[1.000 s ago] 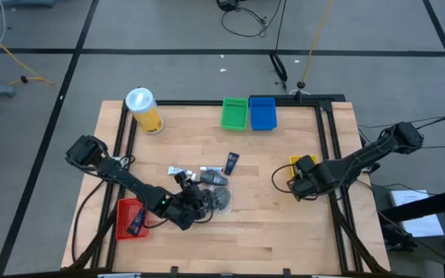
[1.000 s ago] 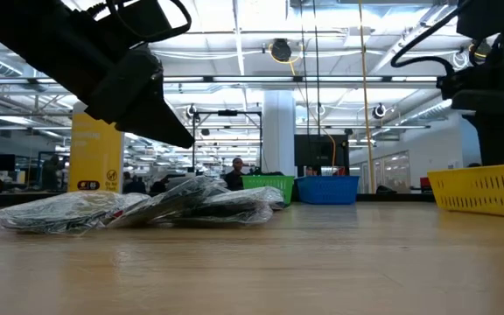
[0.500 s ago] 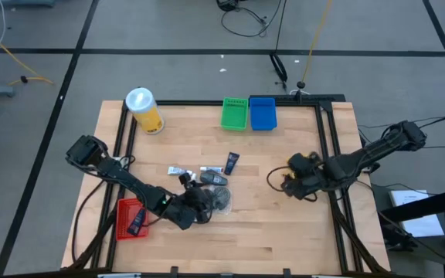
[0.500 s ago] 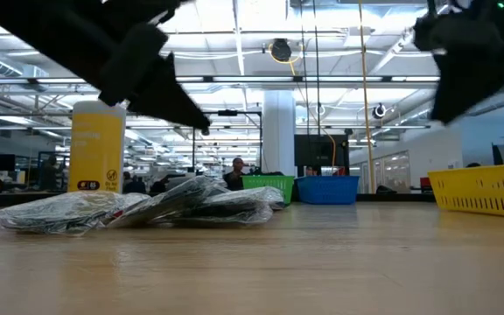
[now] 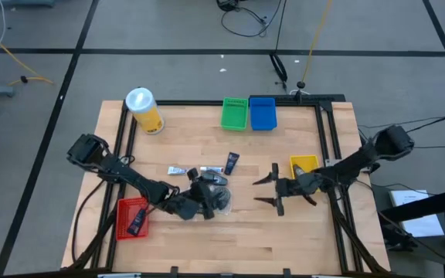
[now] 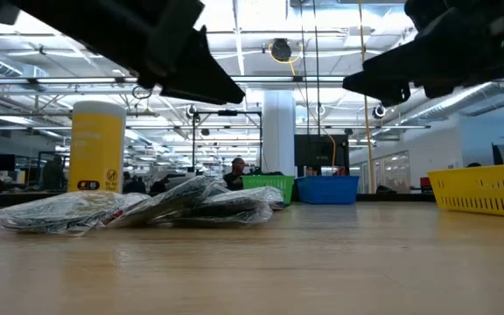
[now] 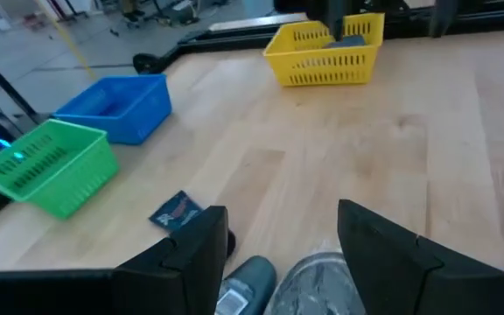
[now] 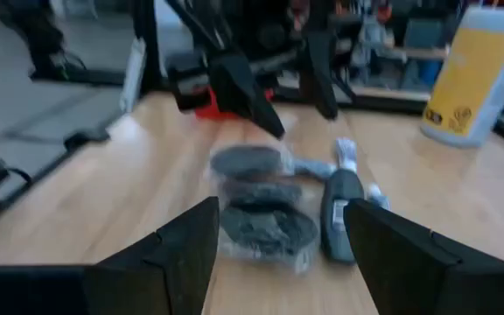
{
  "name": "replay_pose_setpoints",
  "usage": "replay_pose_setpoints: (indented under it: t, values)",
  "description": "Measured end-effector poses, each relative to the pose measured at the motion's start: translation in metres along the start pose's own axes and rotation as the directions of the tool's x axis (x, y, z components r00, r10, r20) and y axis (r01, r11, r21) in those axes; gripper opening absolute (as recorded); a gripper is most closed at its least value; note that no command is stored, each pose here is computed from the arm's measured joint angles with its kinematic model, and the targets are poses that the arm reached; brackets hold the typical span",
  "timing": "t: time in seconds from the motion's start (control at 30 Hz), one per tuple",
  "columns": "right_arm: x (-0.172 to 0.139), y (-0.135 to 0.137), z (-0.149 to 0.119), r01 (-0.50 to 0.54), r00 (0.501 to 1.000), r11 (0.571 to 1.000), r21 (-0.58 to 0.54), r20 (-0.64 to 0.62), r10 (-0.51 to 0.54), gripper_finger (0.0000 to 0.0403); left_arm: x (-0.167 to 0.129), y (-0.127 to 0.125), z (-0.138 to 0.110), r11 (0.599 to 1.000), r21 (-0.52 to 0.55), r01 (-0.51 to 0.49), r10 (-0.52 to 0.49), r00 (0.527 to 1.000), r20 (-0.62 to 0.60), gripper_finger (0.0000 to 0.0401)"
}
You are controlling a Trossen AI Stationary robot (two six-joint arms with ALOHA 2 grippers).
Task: Pick & Place Travel size toiletries
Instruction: Put the blue shave cream into the red basket
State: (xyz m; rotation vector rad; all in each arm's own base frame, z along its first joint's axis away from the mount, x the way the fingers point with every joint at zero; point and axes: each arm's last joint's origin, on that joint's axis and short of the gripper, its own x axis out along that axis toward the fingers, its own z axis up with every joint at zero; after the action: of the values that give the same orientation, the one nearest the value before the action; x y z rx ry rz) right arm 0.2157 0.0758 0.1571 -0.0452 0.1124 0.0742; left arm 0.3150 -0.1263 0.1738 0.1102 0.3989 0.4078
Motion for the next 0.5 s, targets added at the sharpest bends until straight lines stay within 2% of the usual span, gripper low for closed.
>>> replay_pose_setpoints:
  t: [0.23,0.33,0.5]
  values:
    - [0.007,-0.002,-0.024,0.006,0.995,0.999,0.039,-0.099,-0.002,0.0237,0.025,0.022,0.002,0.990,-0.041,0.133,-0.136,0.988,-0.078,0.0214]
    - [0.013,0.000,-0.030,-0.001,0.990,0.999,0.033,-0.138,0.005,0.0237,0.028,0.035,0.003,0.993,-0.062,0.105,-0.113,0.985,-0.128,0.0214]
    - [0.018,0.002,-0.037,-0.017,0.985,0.999,0.028,-0.169,0.021,0.0237,0.029,0.066,0.008,0.964,-0.266,0.007,-0.066,0.975,-0.213,0.0214]
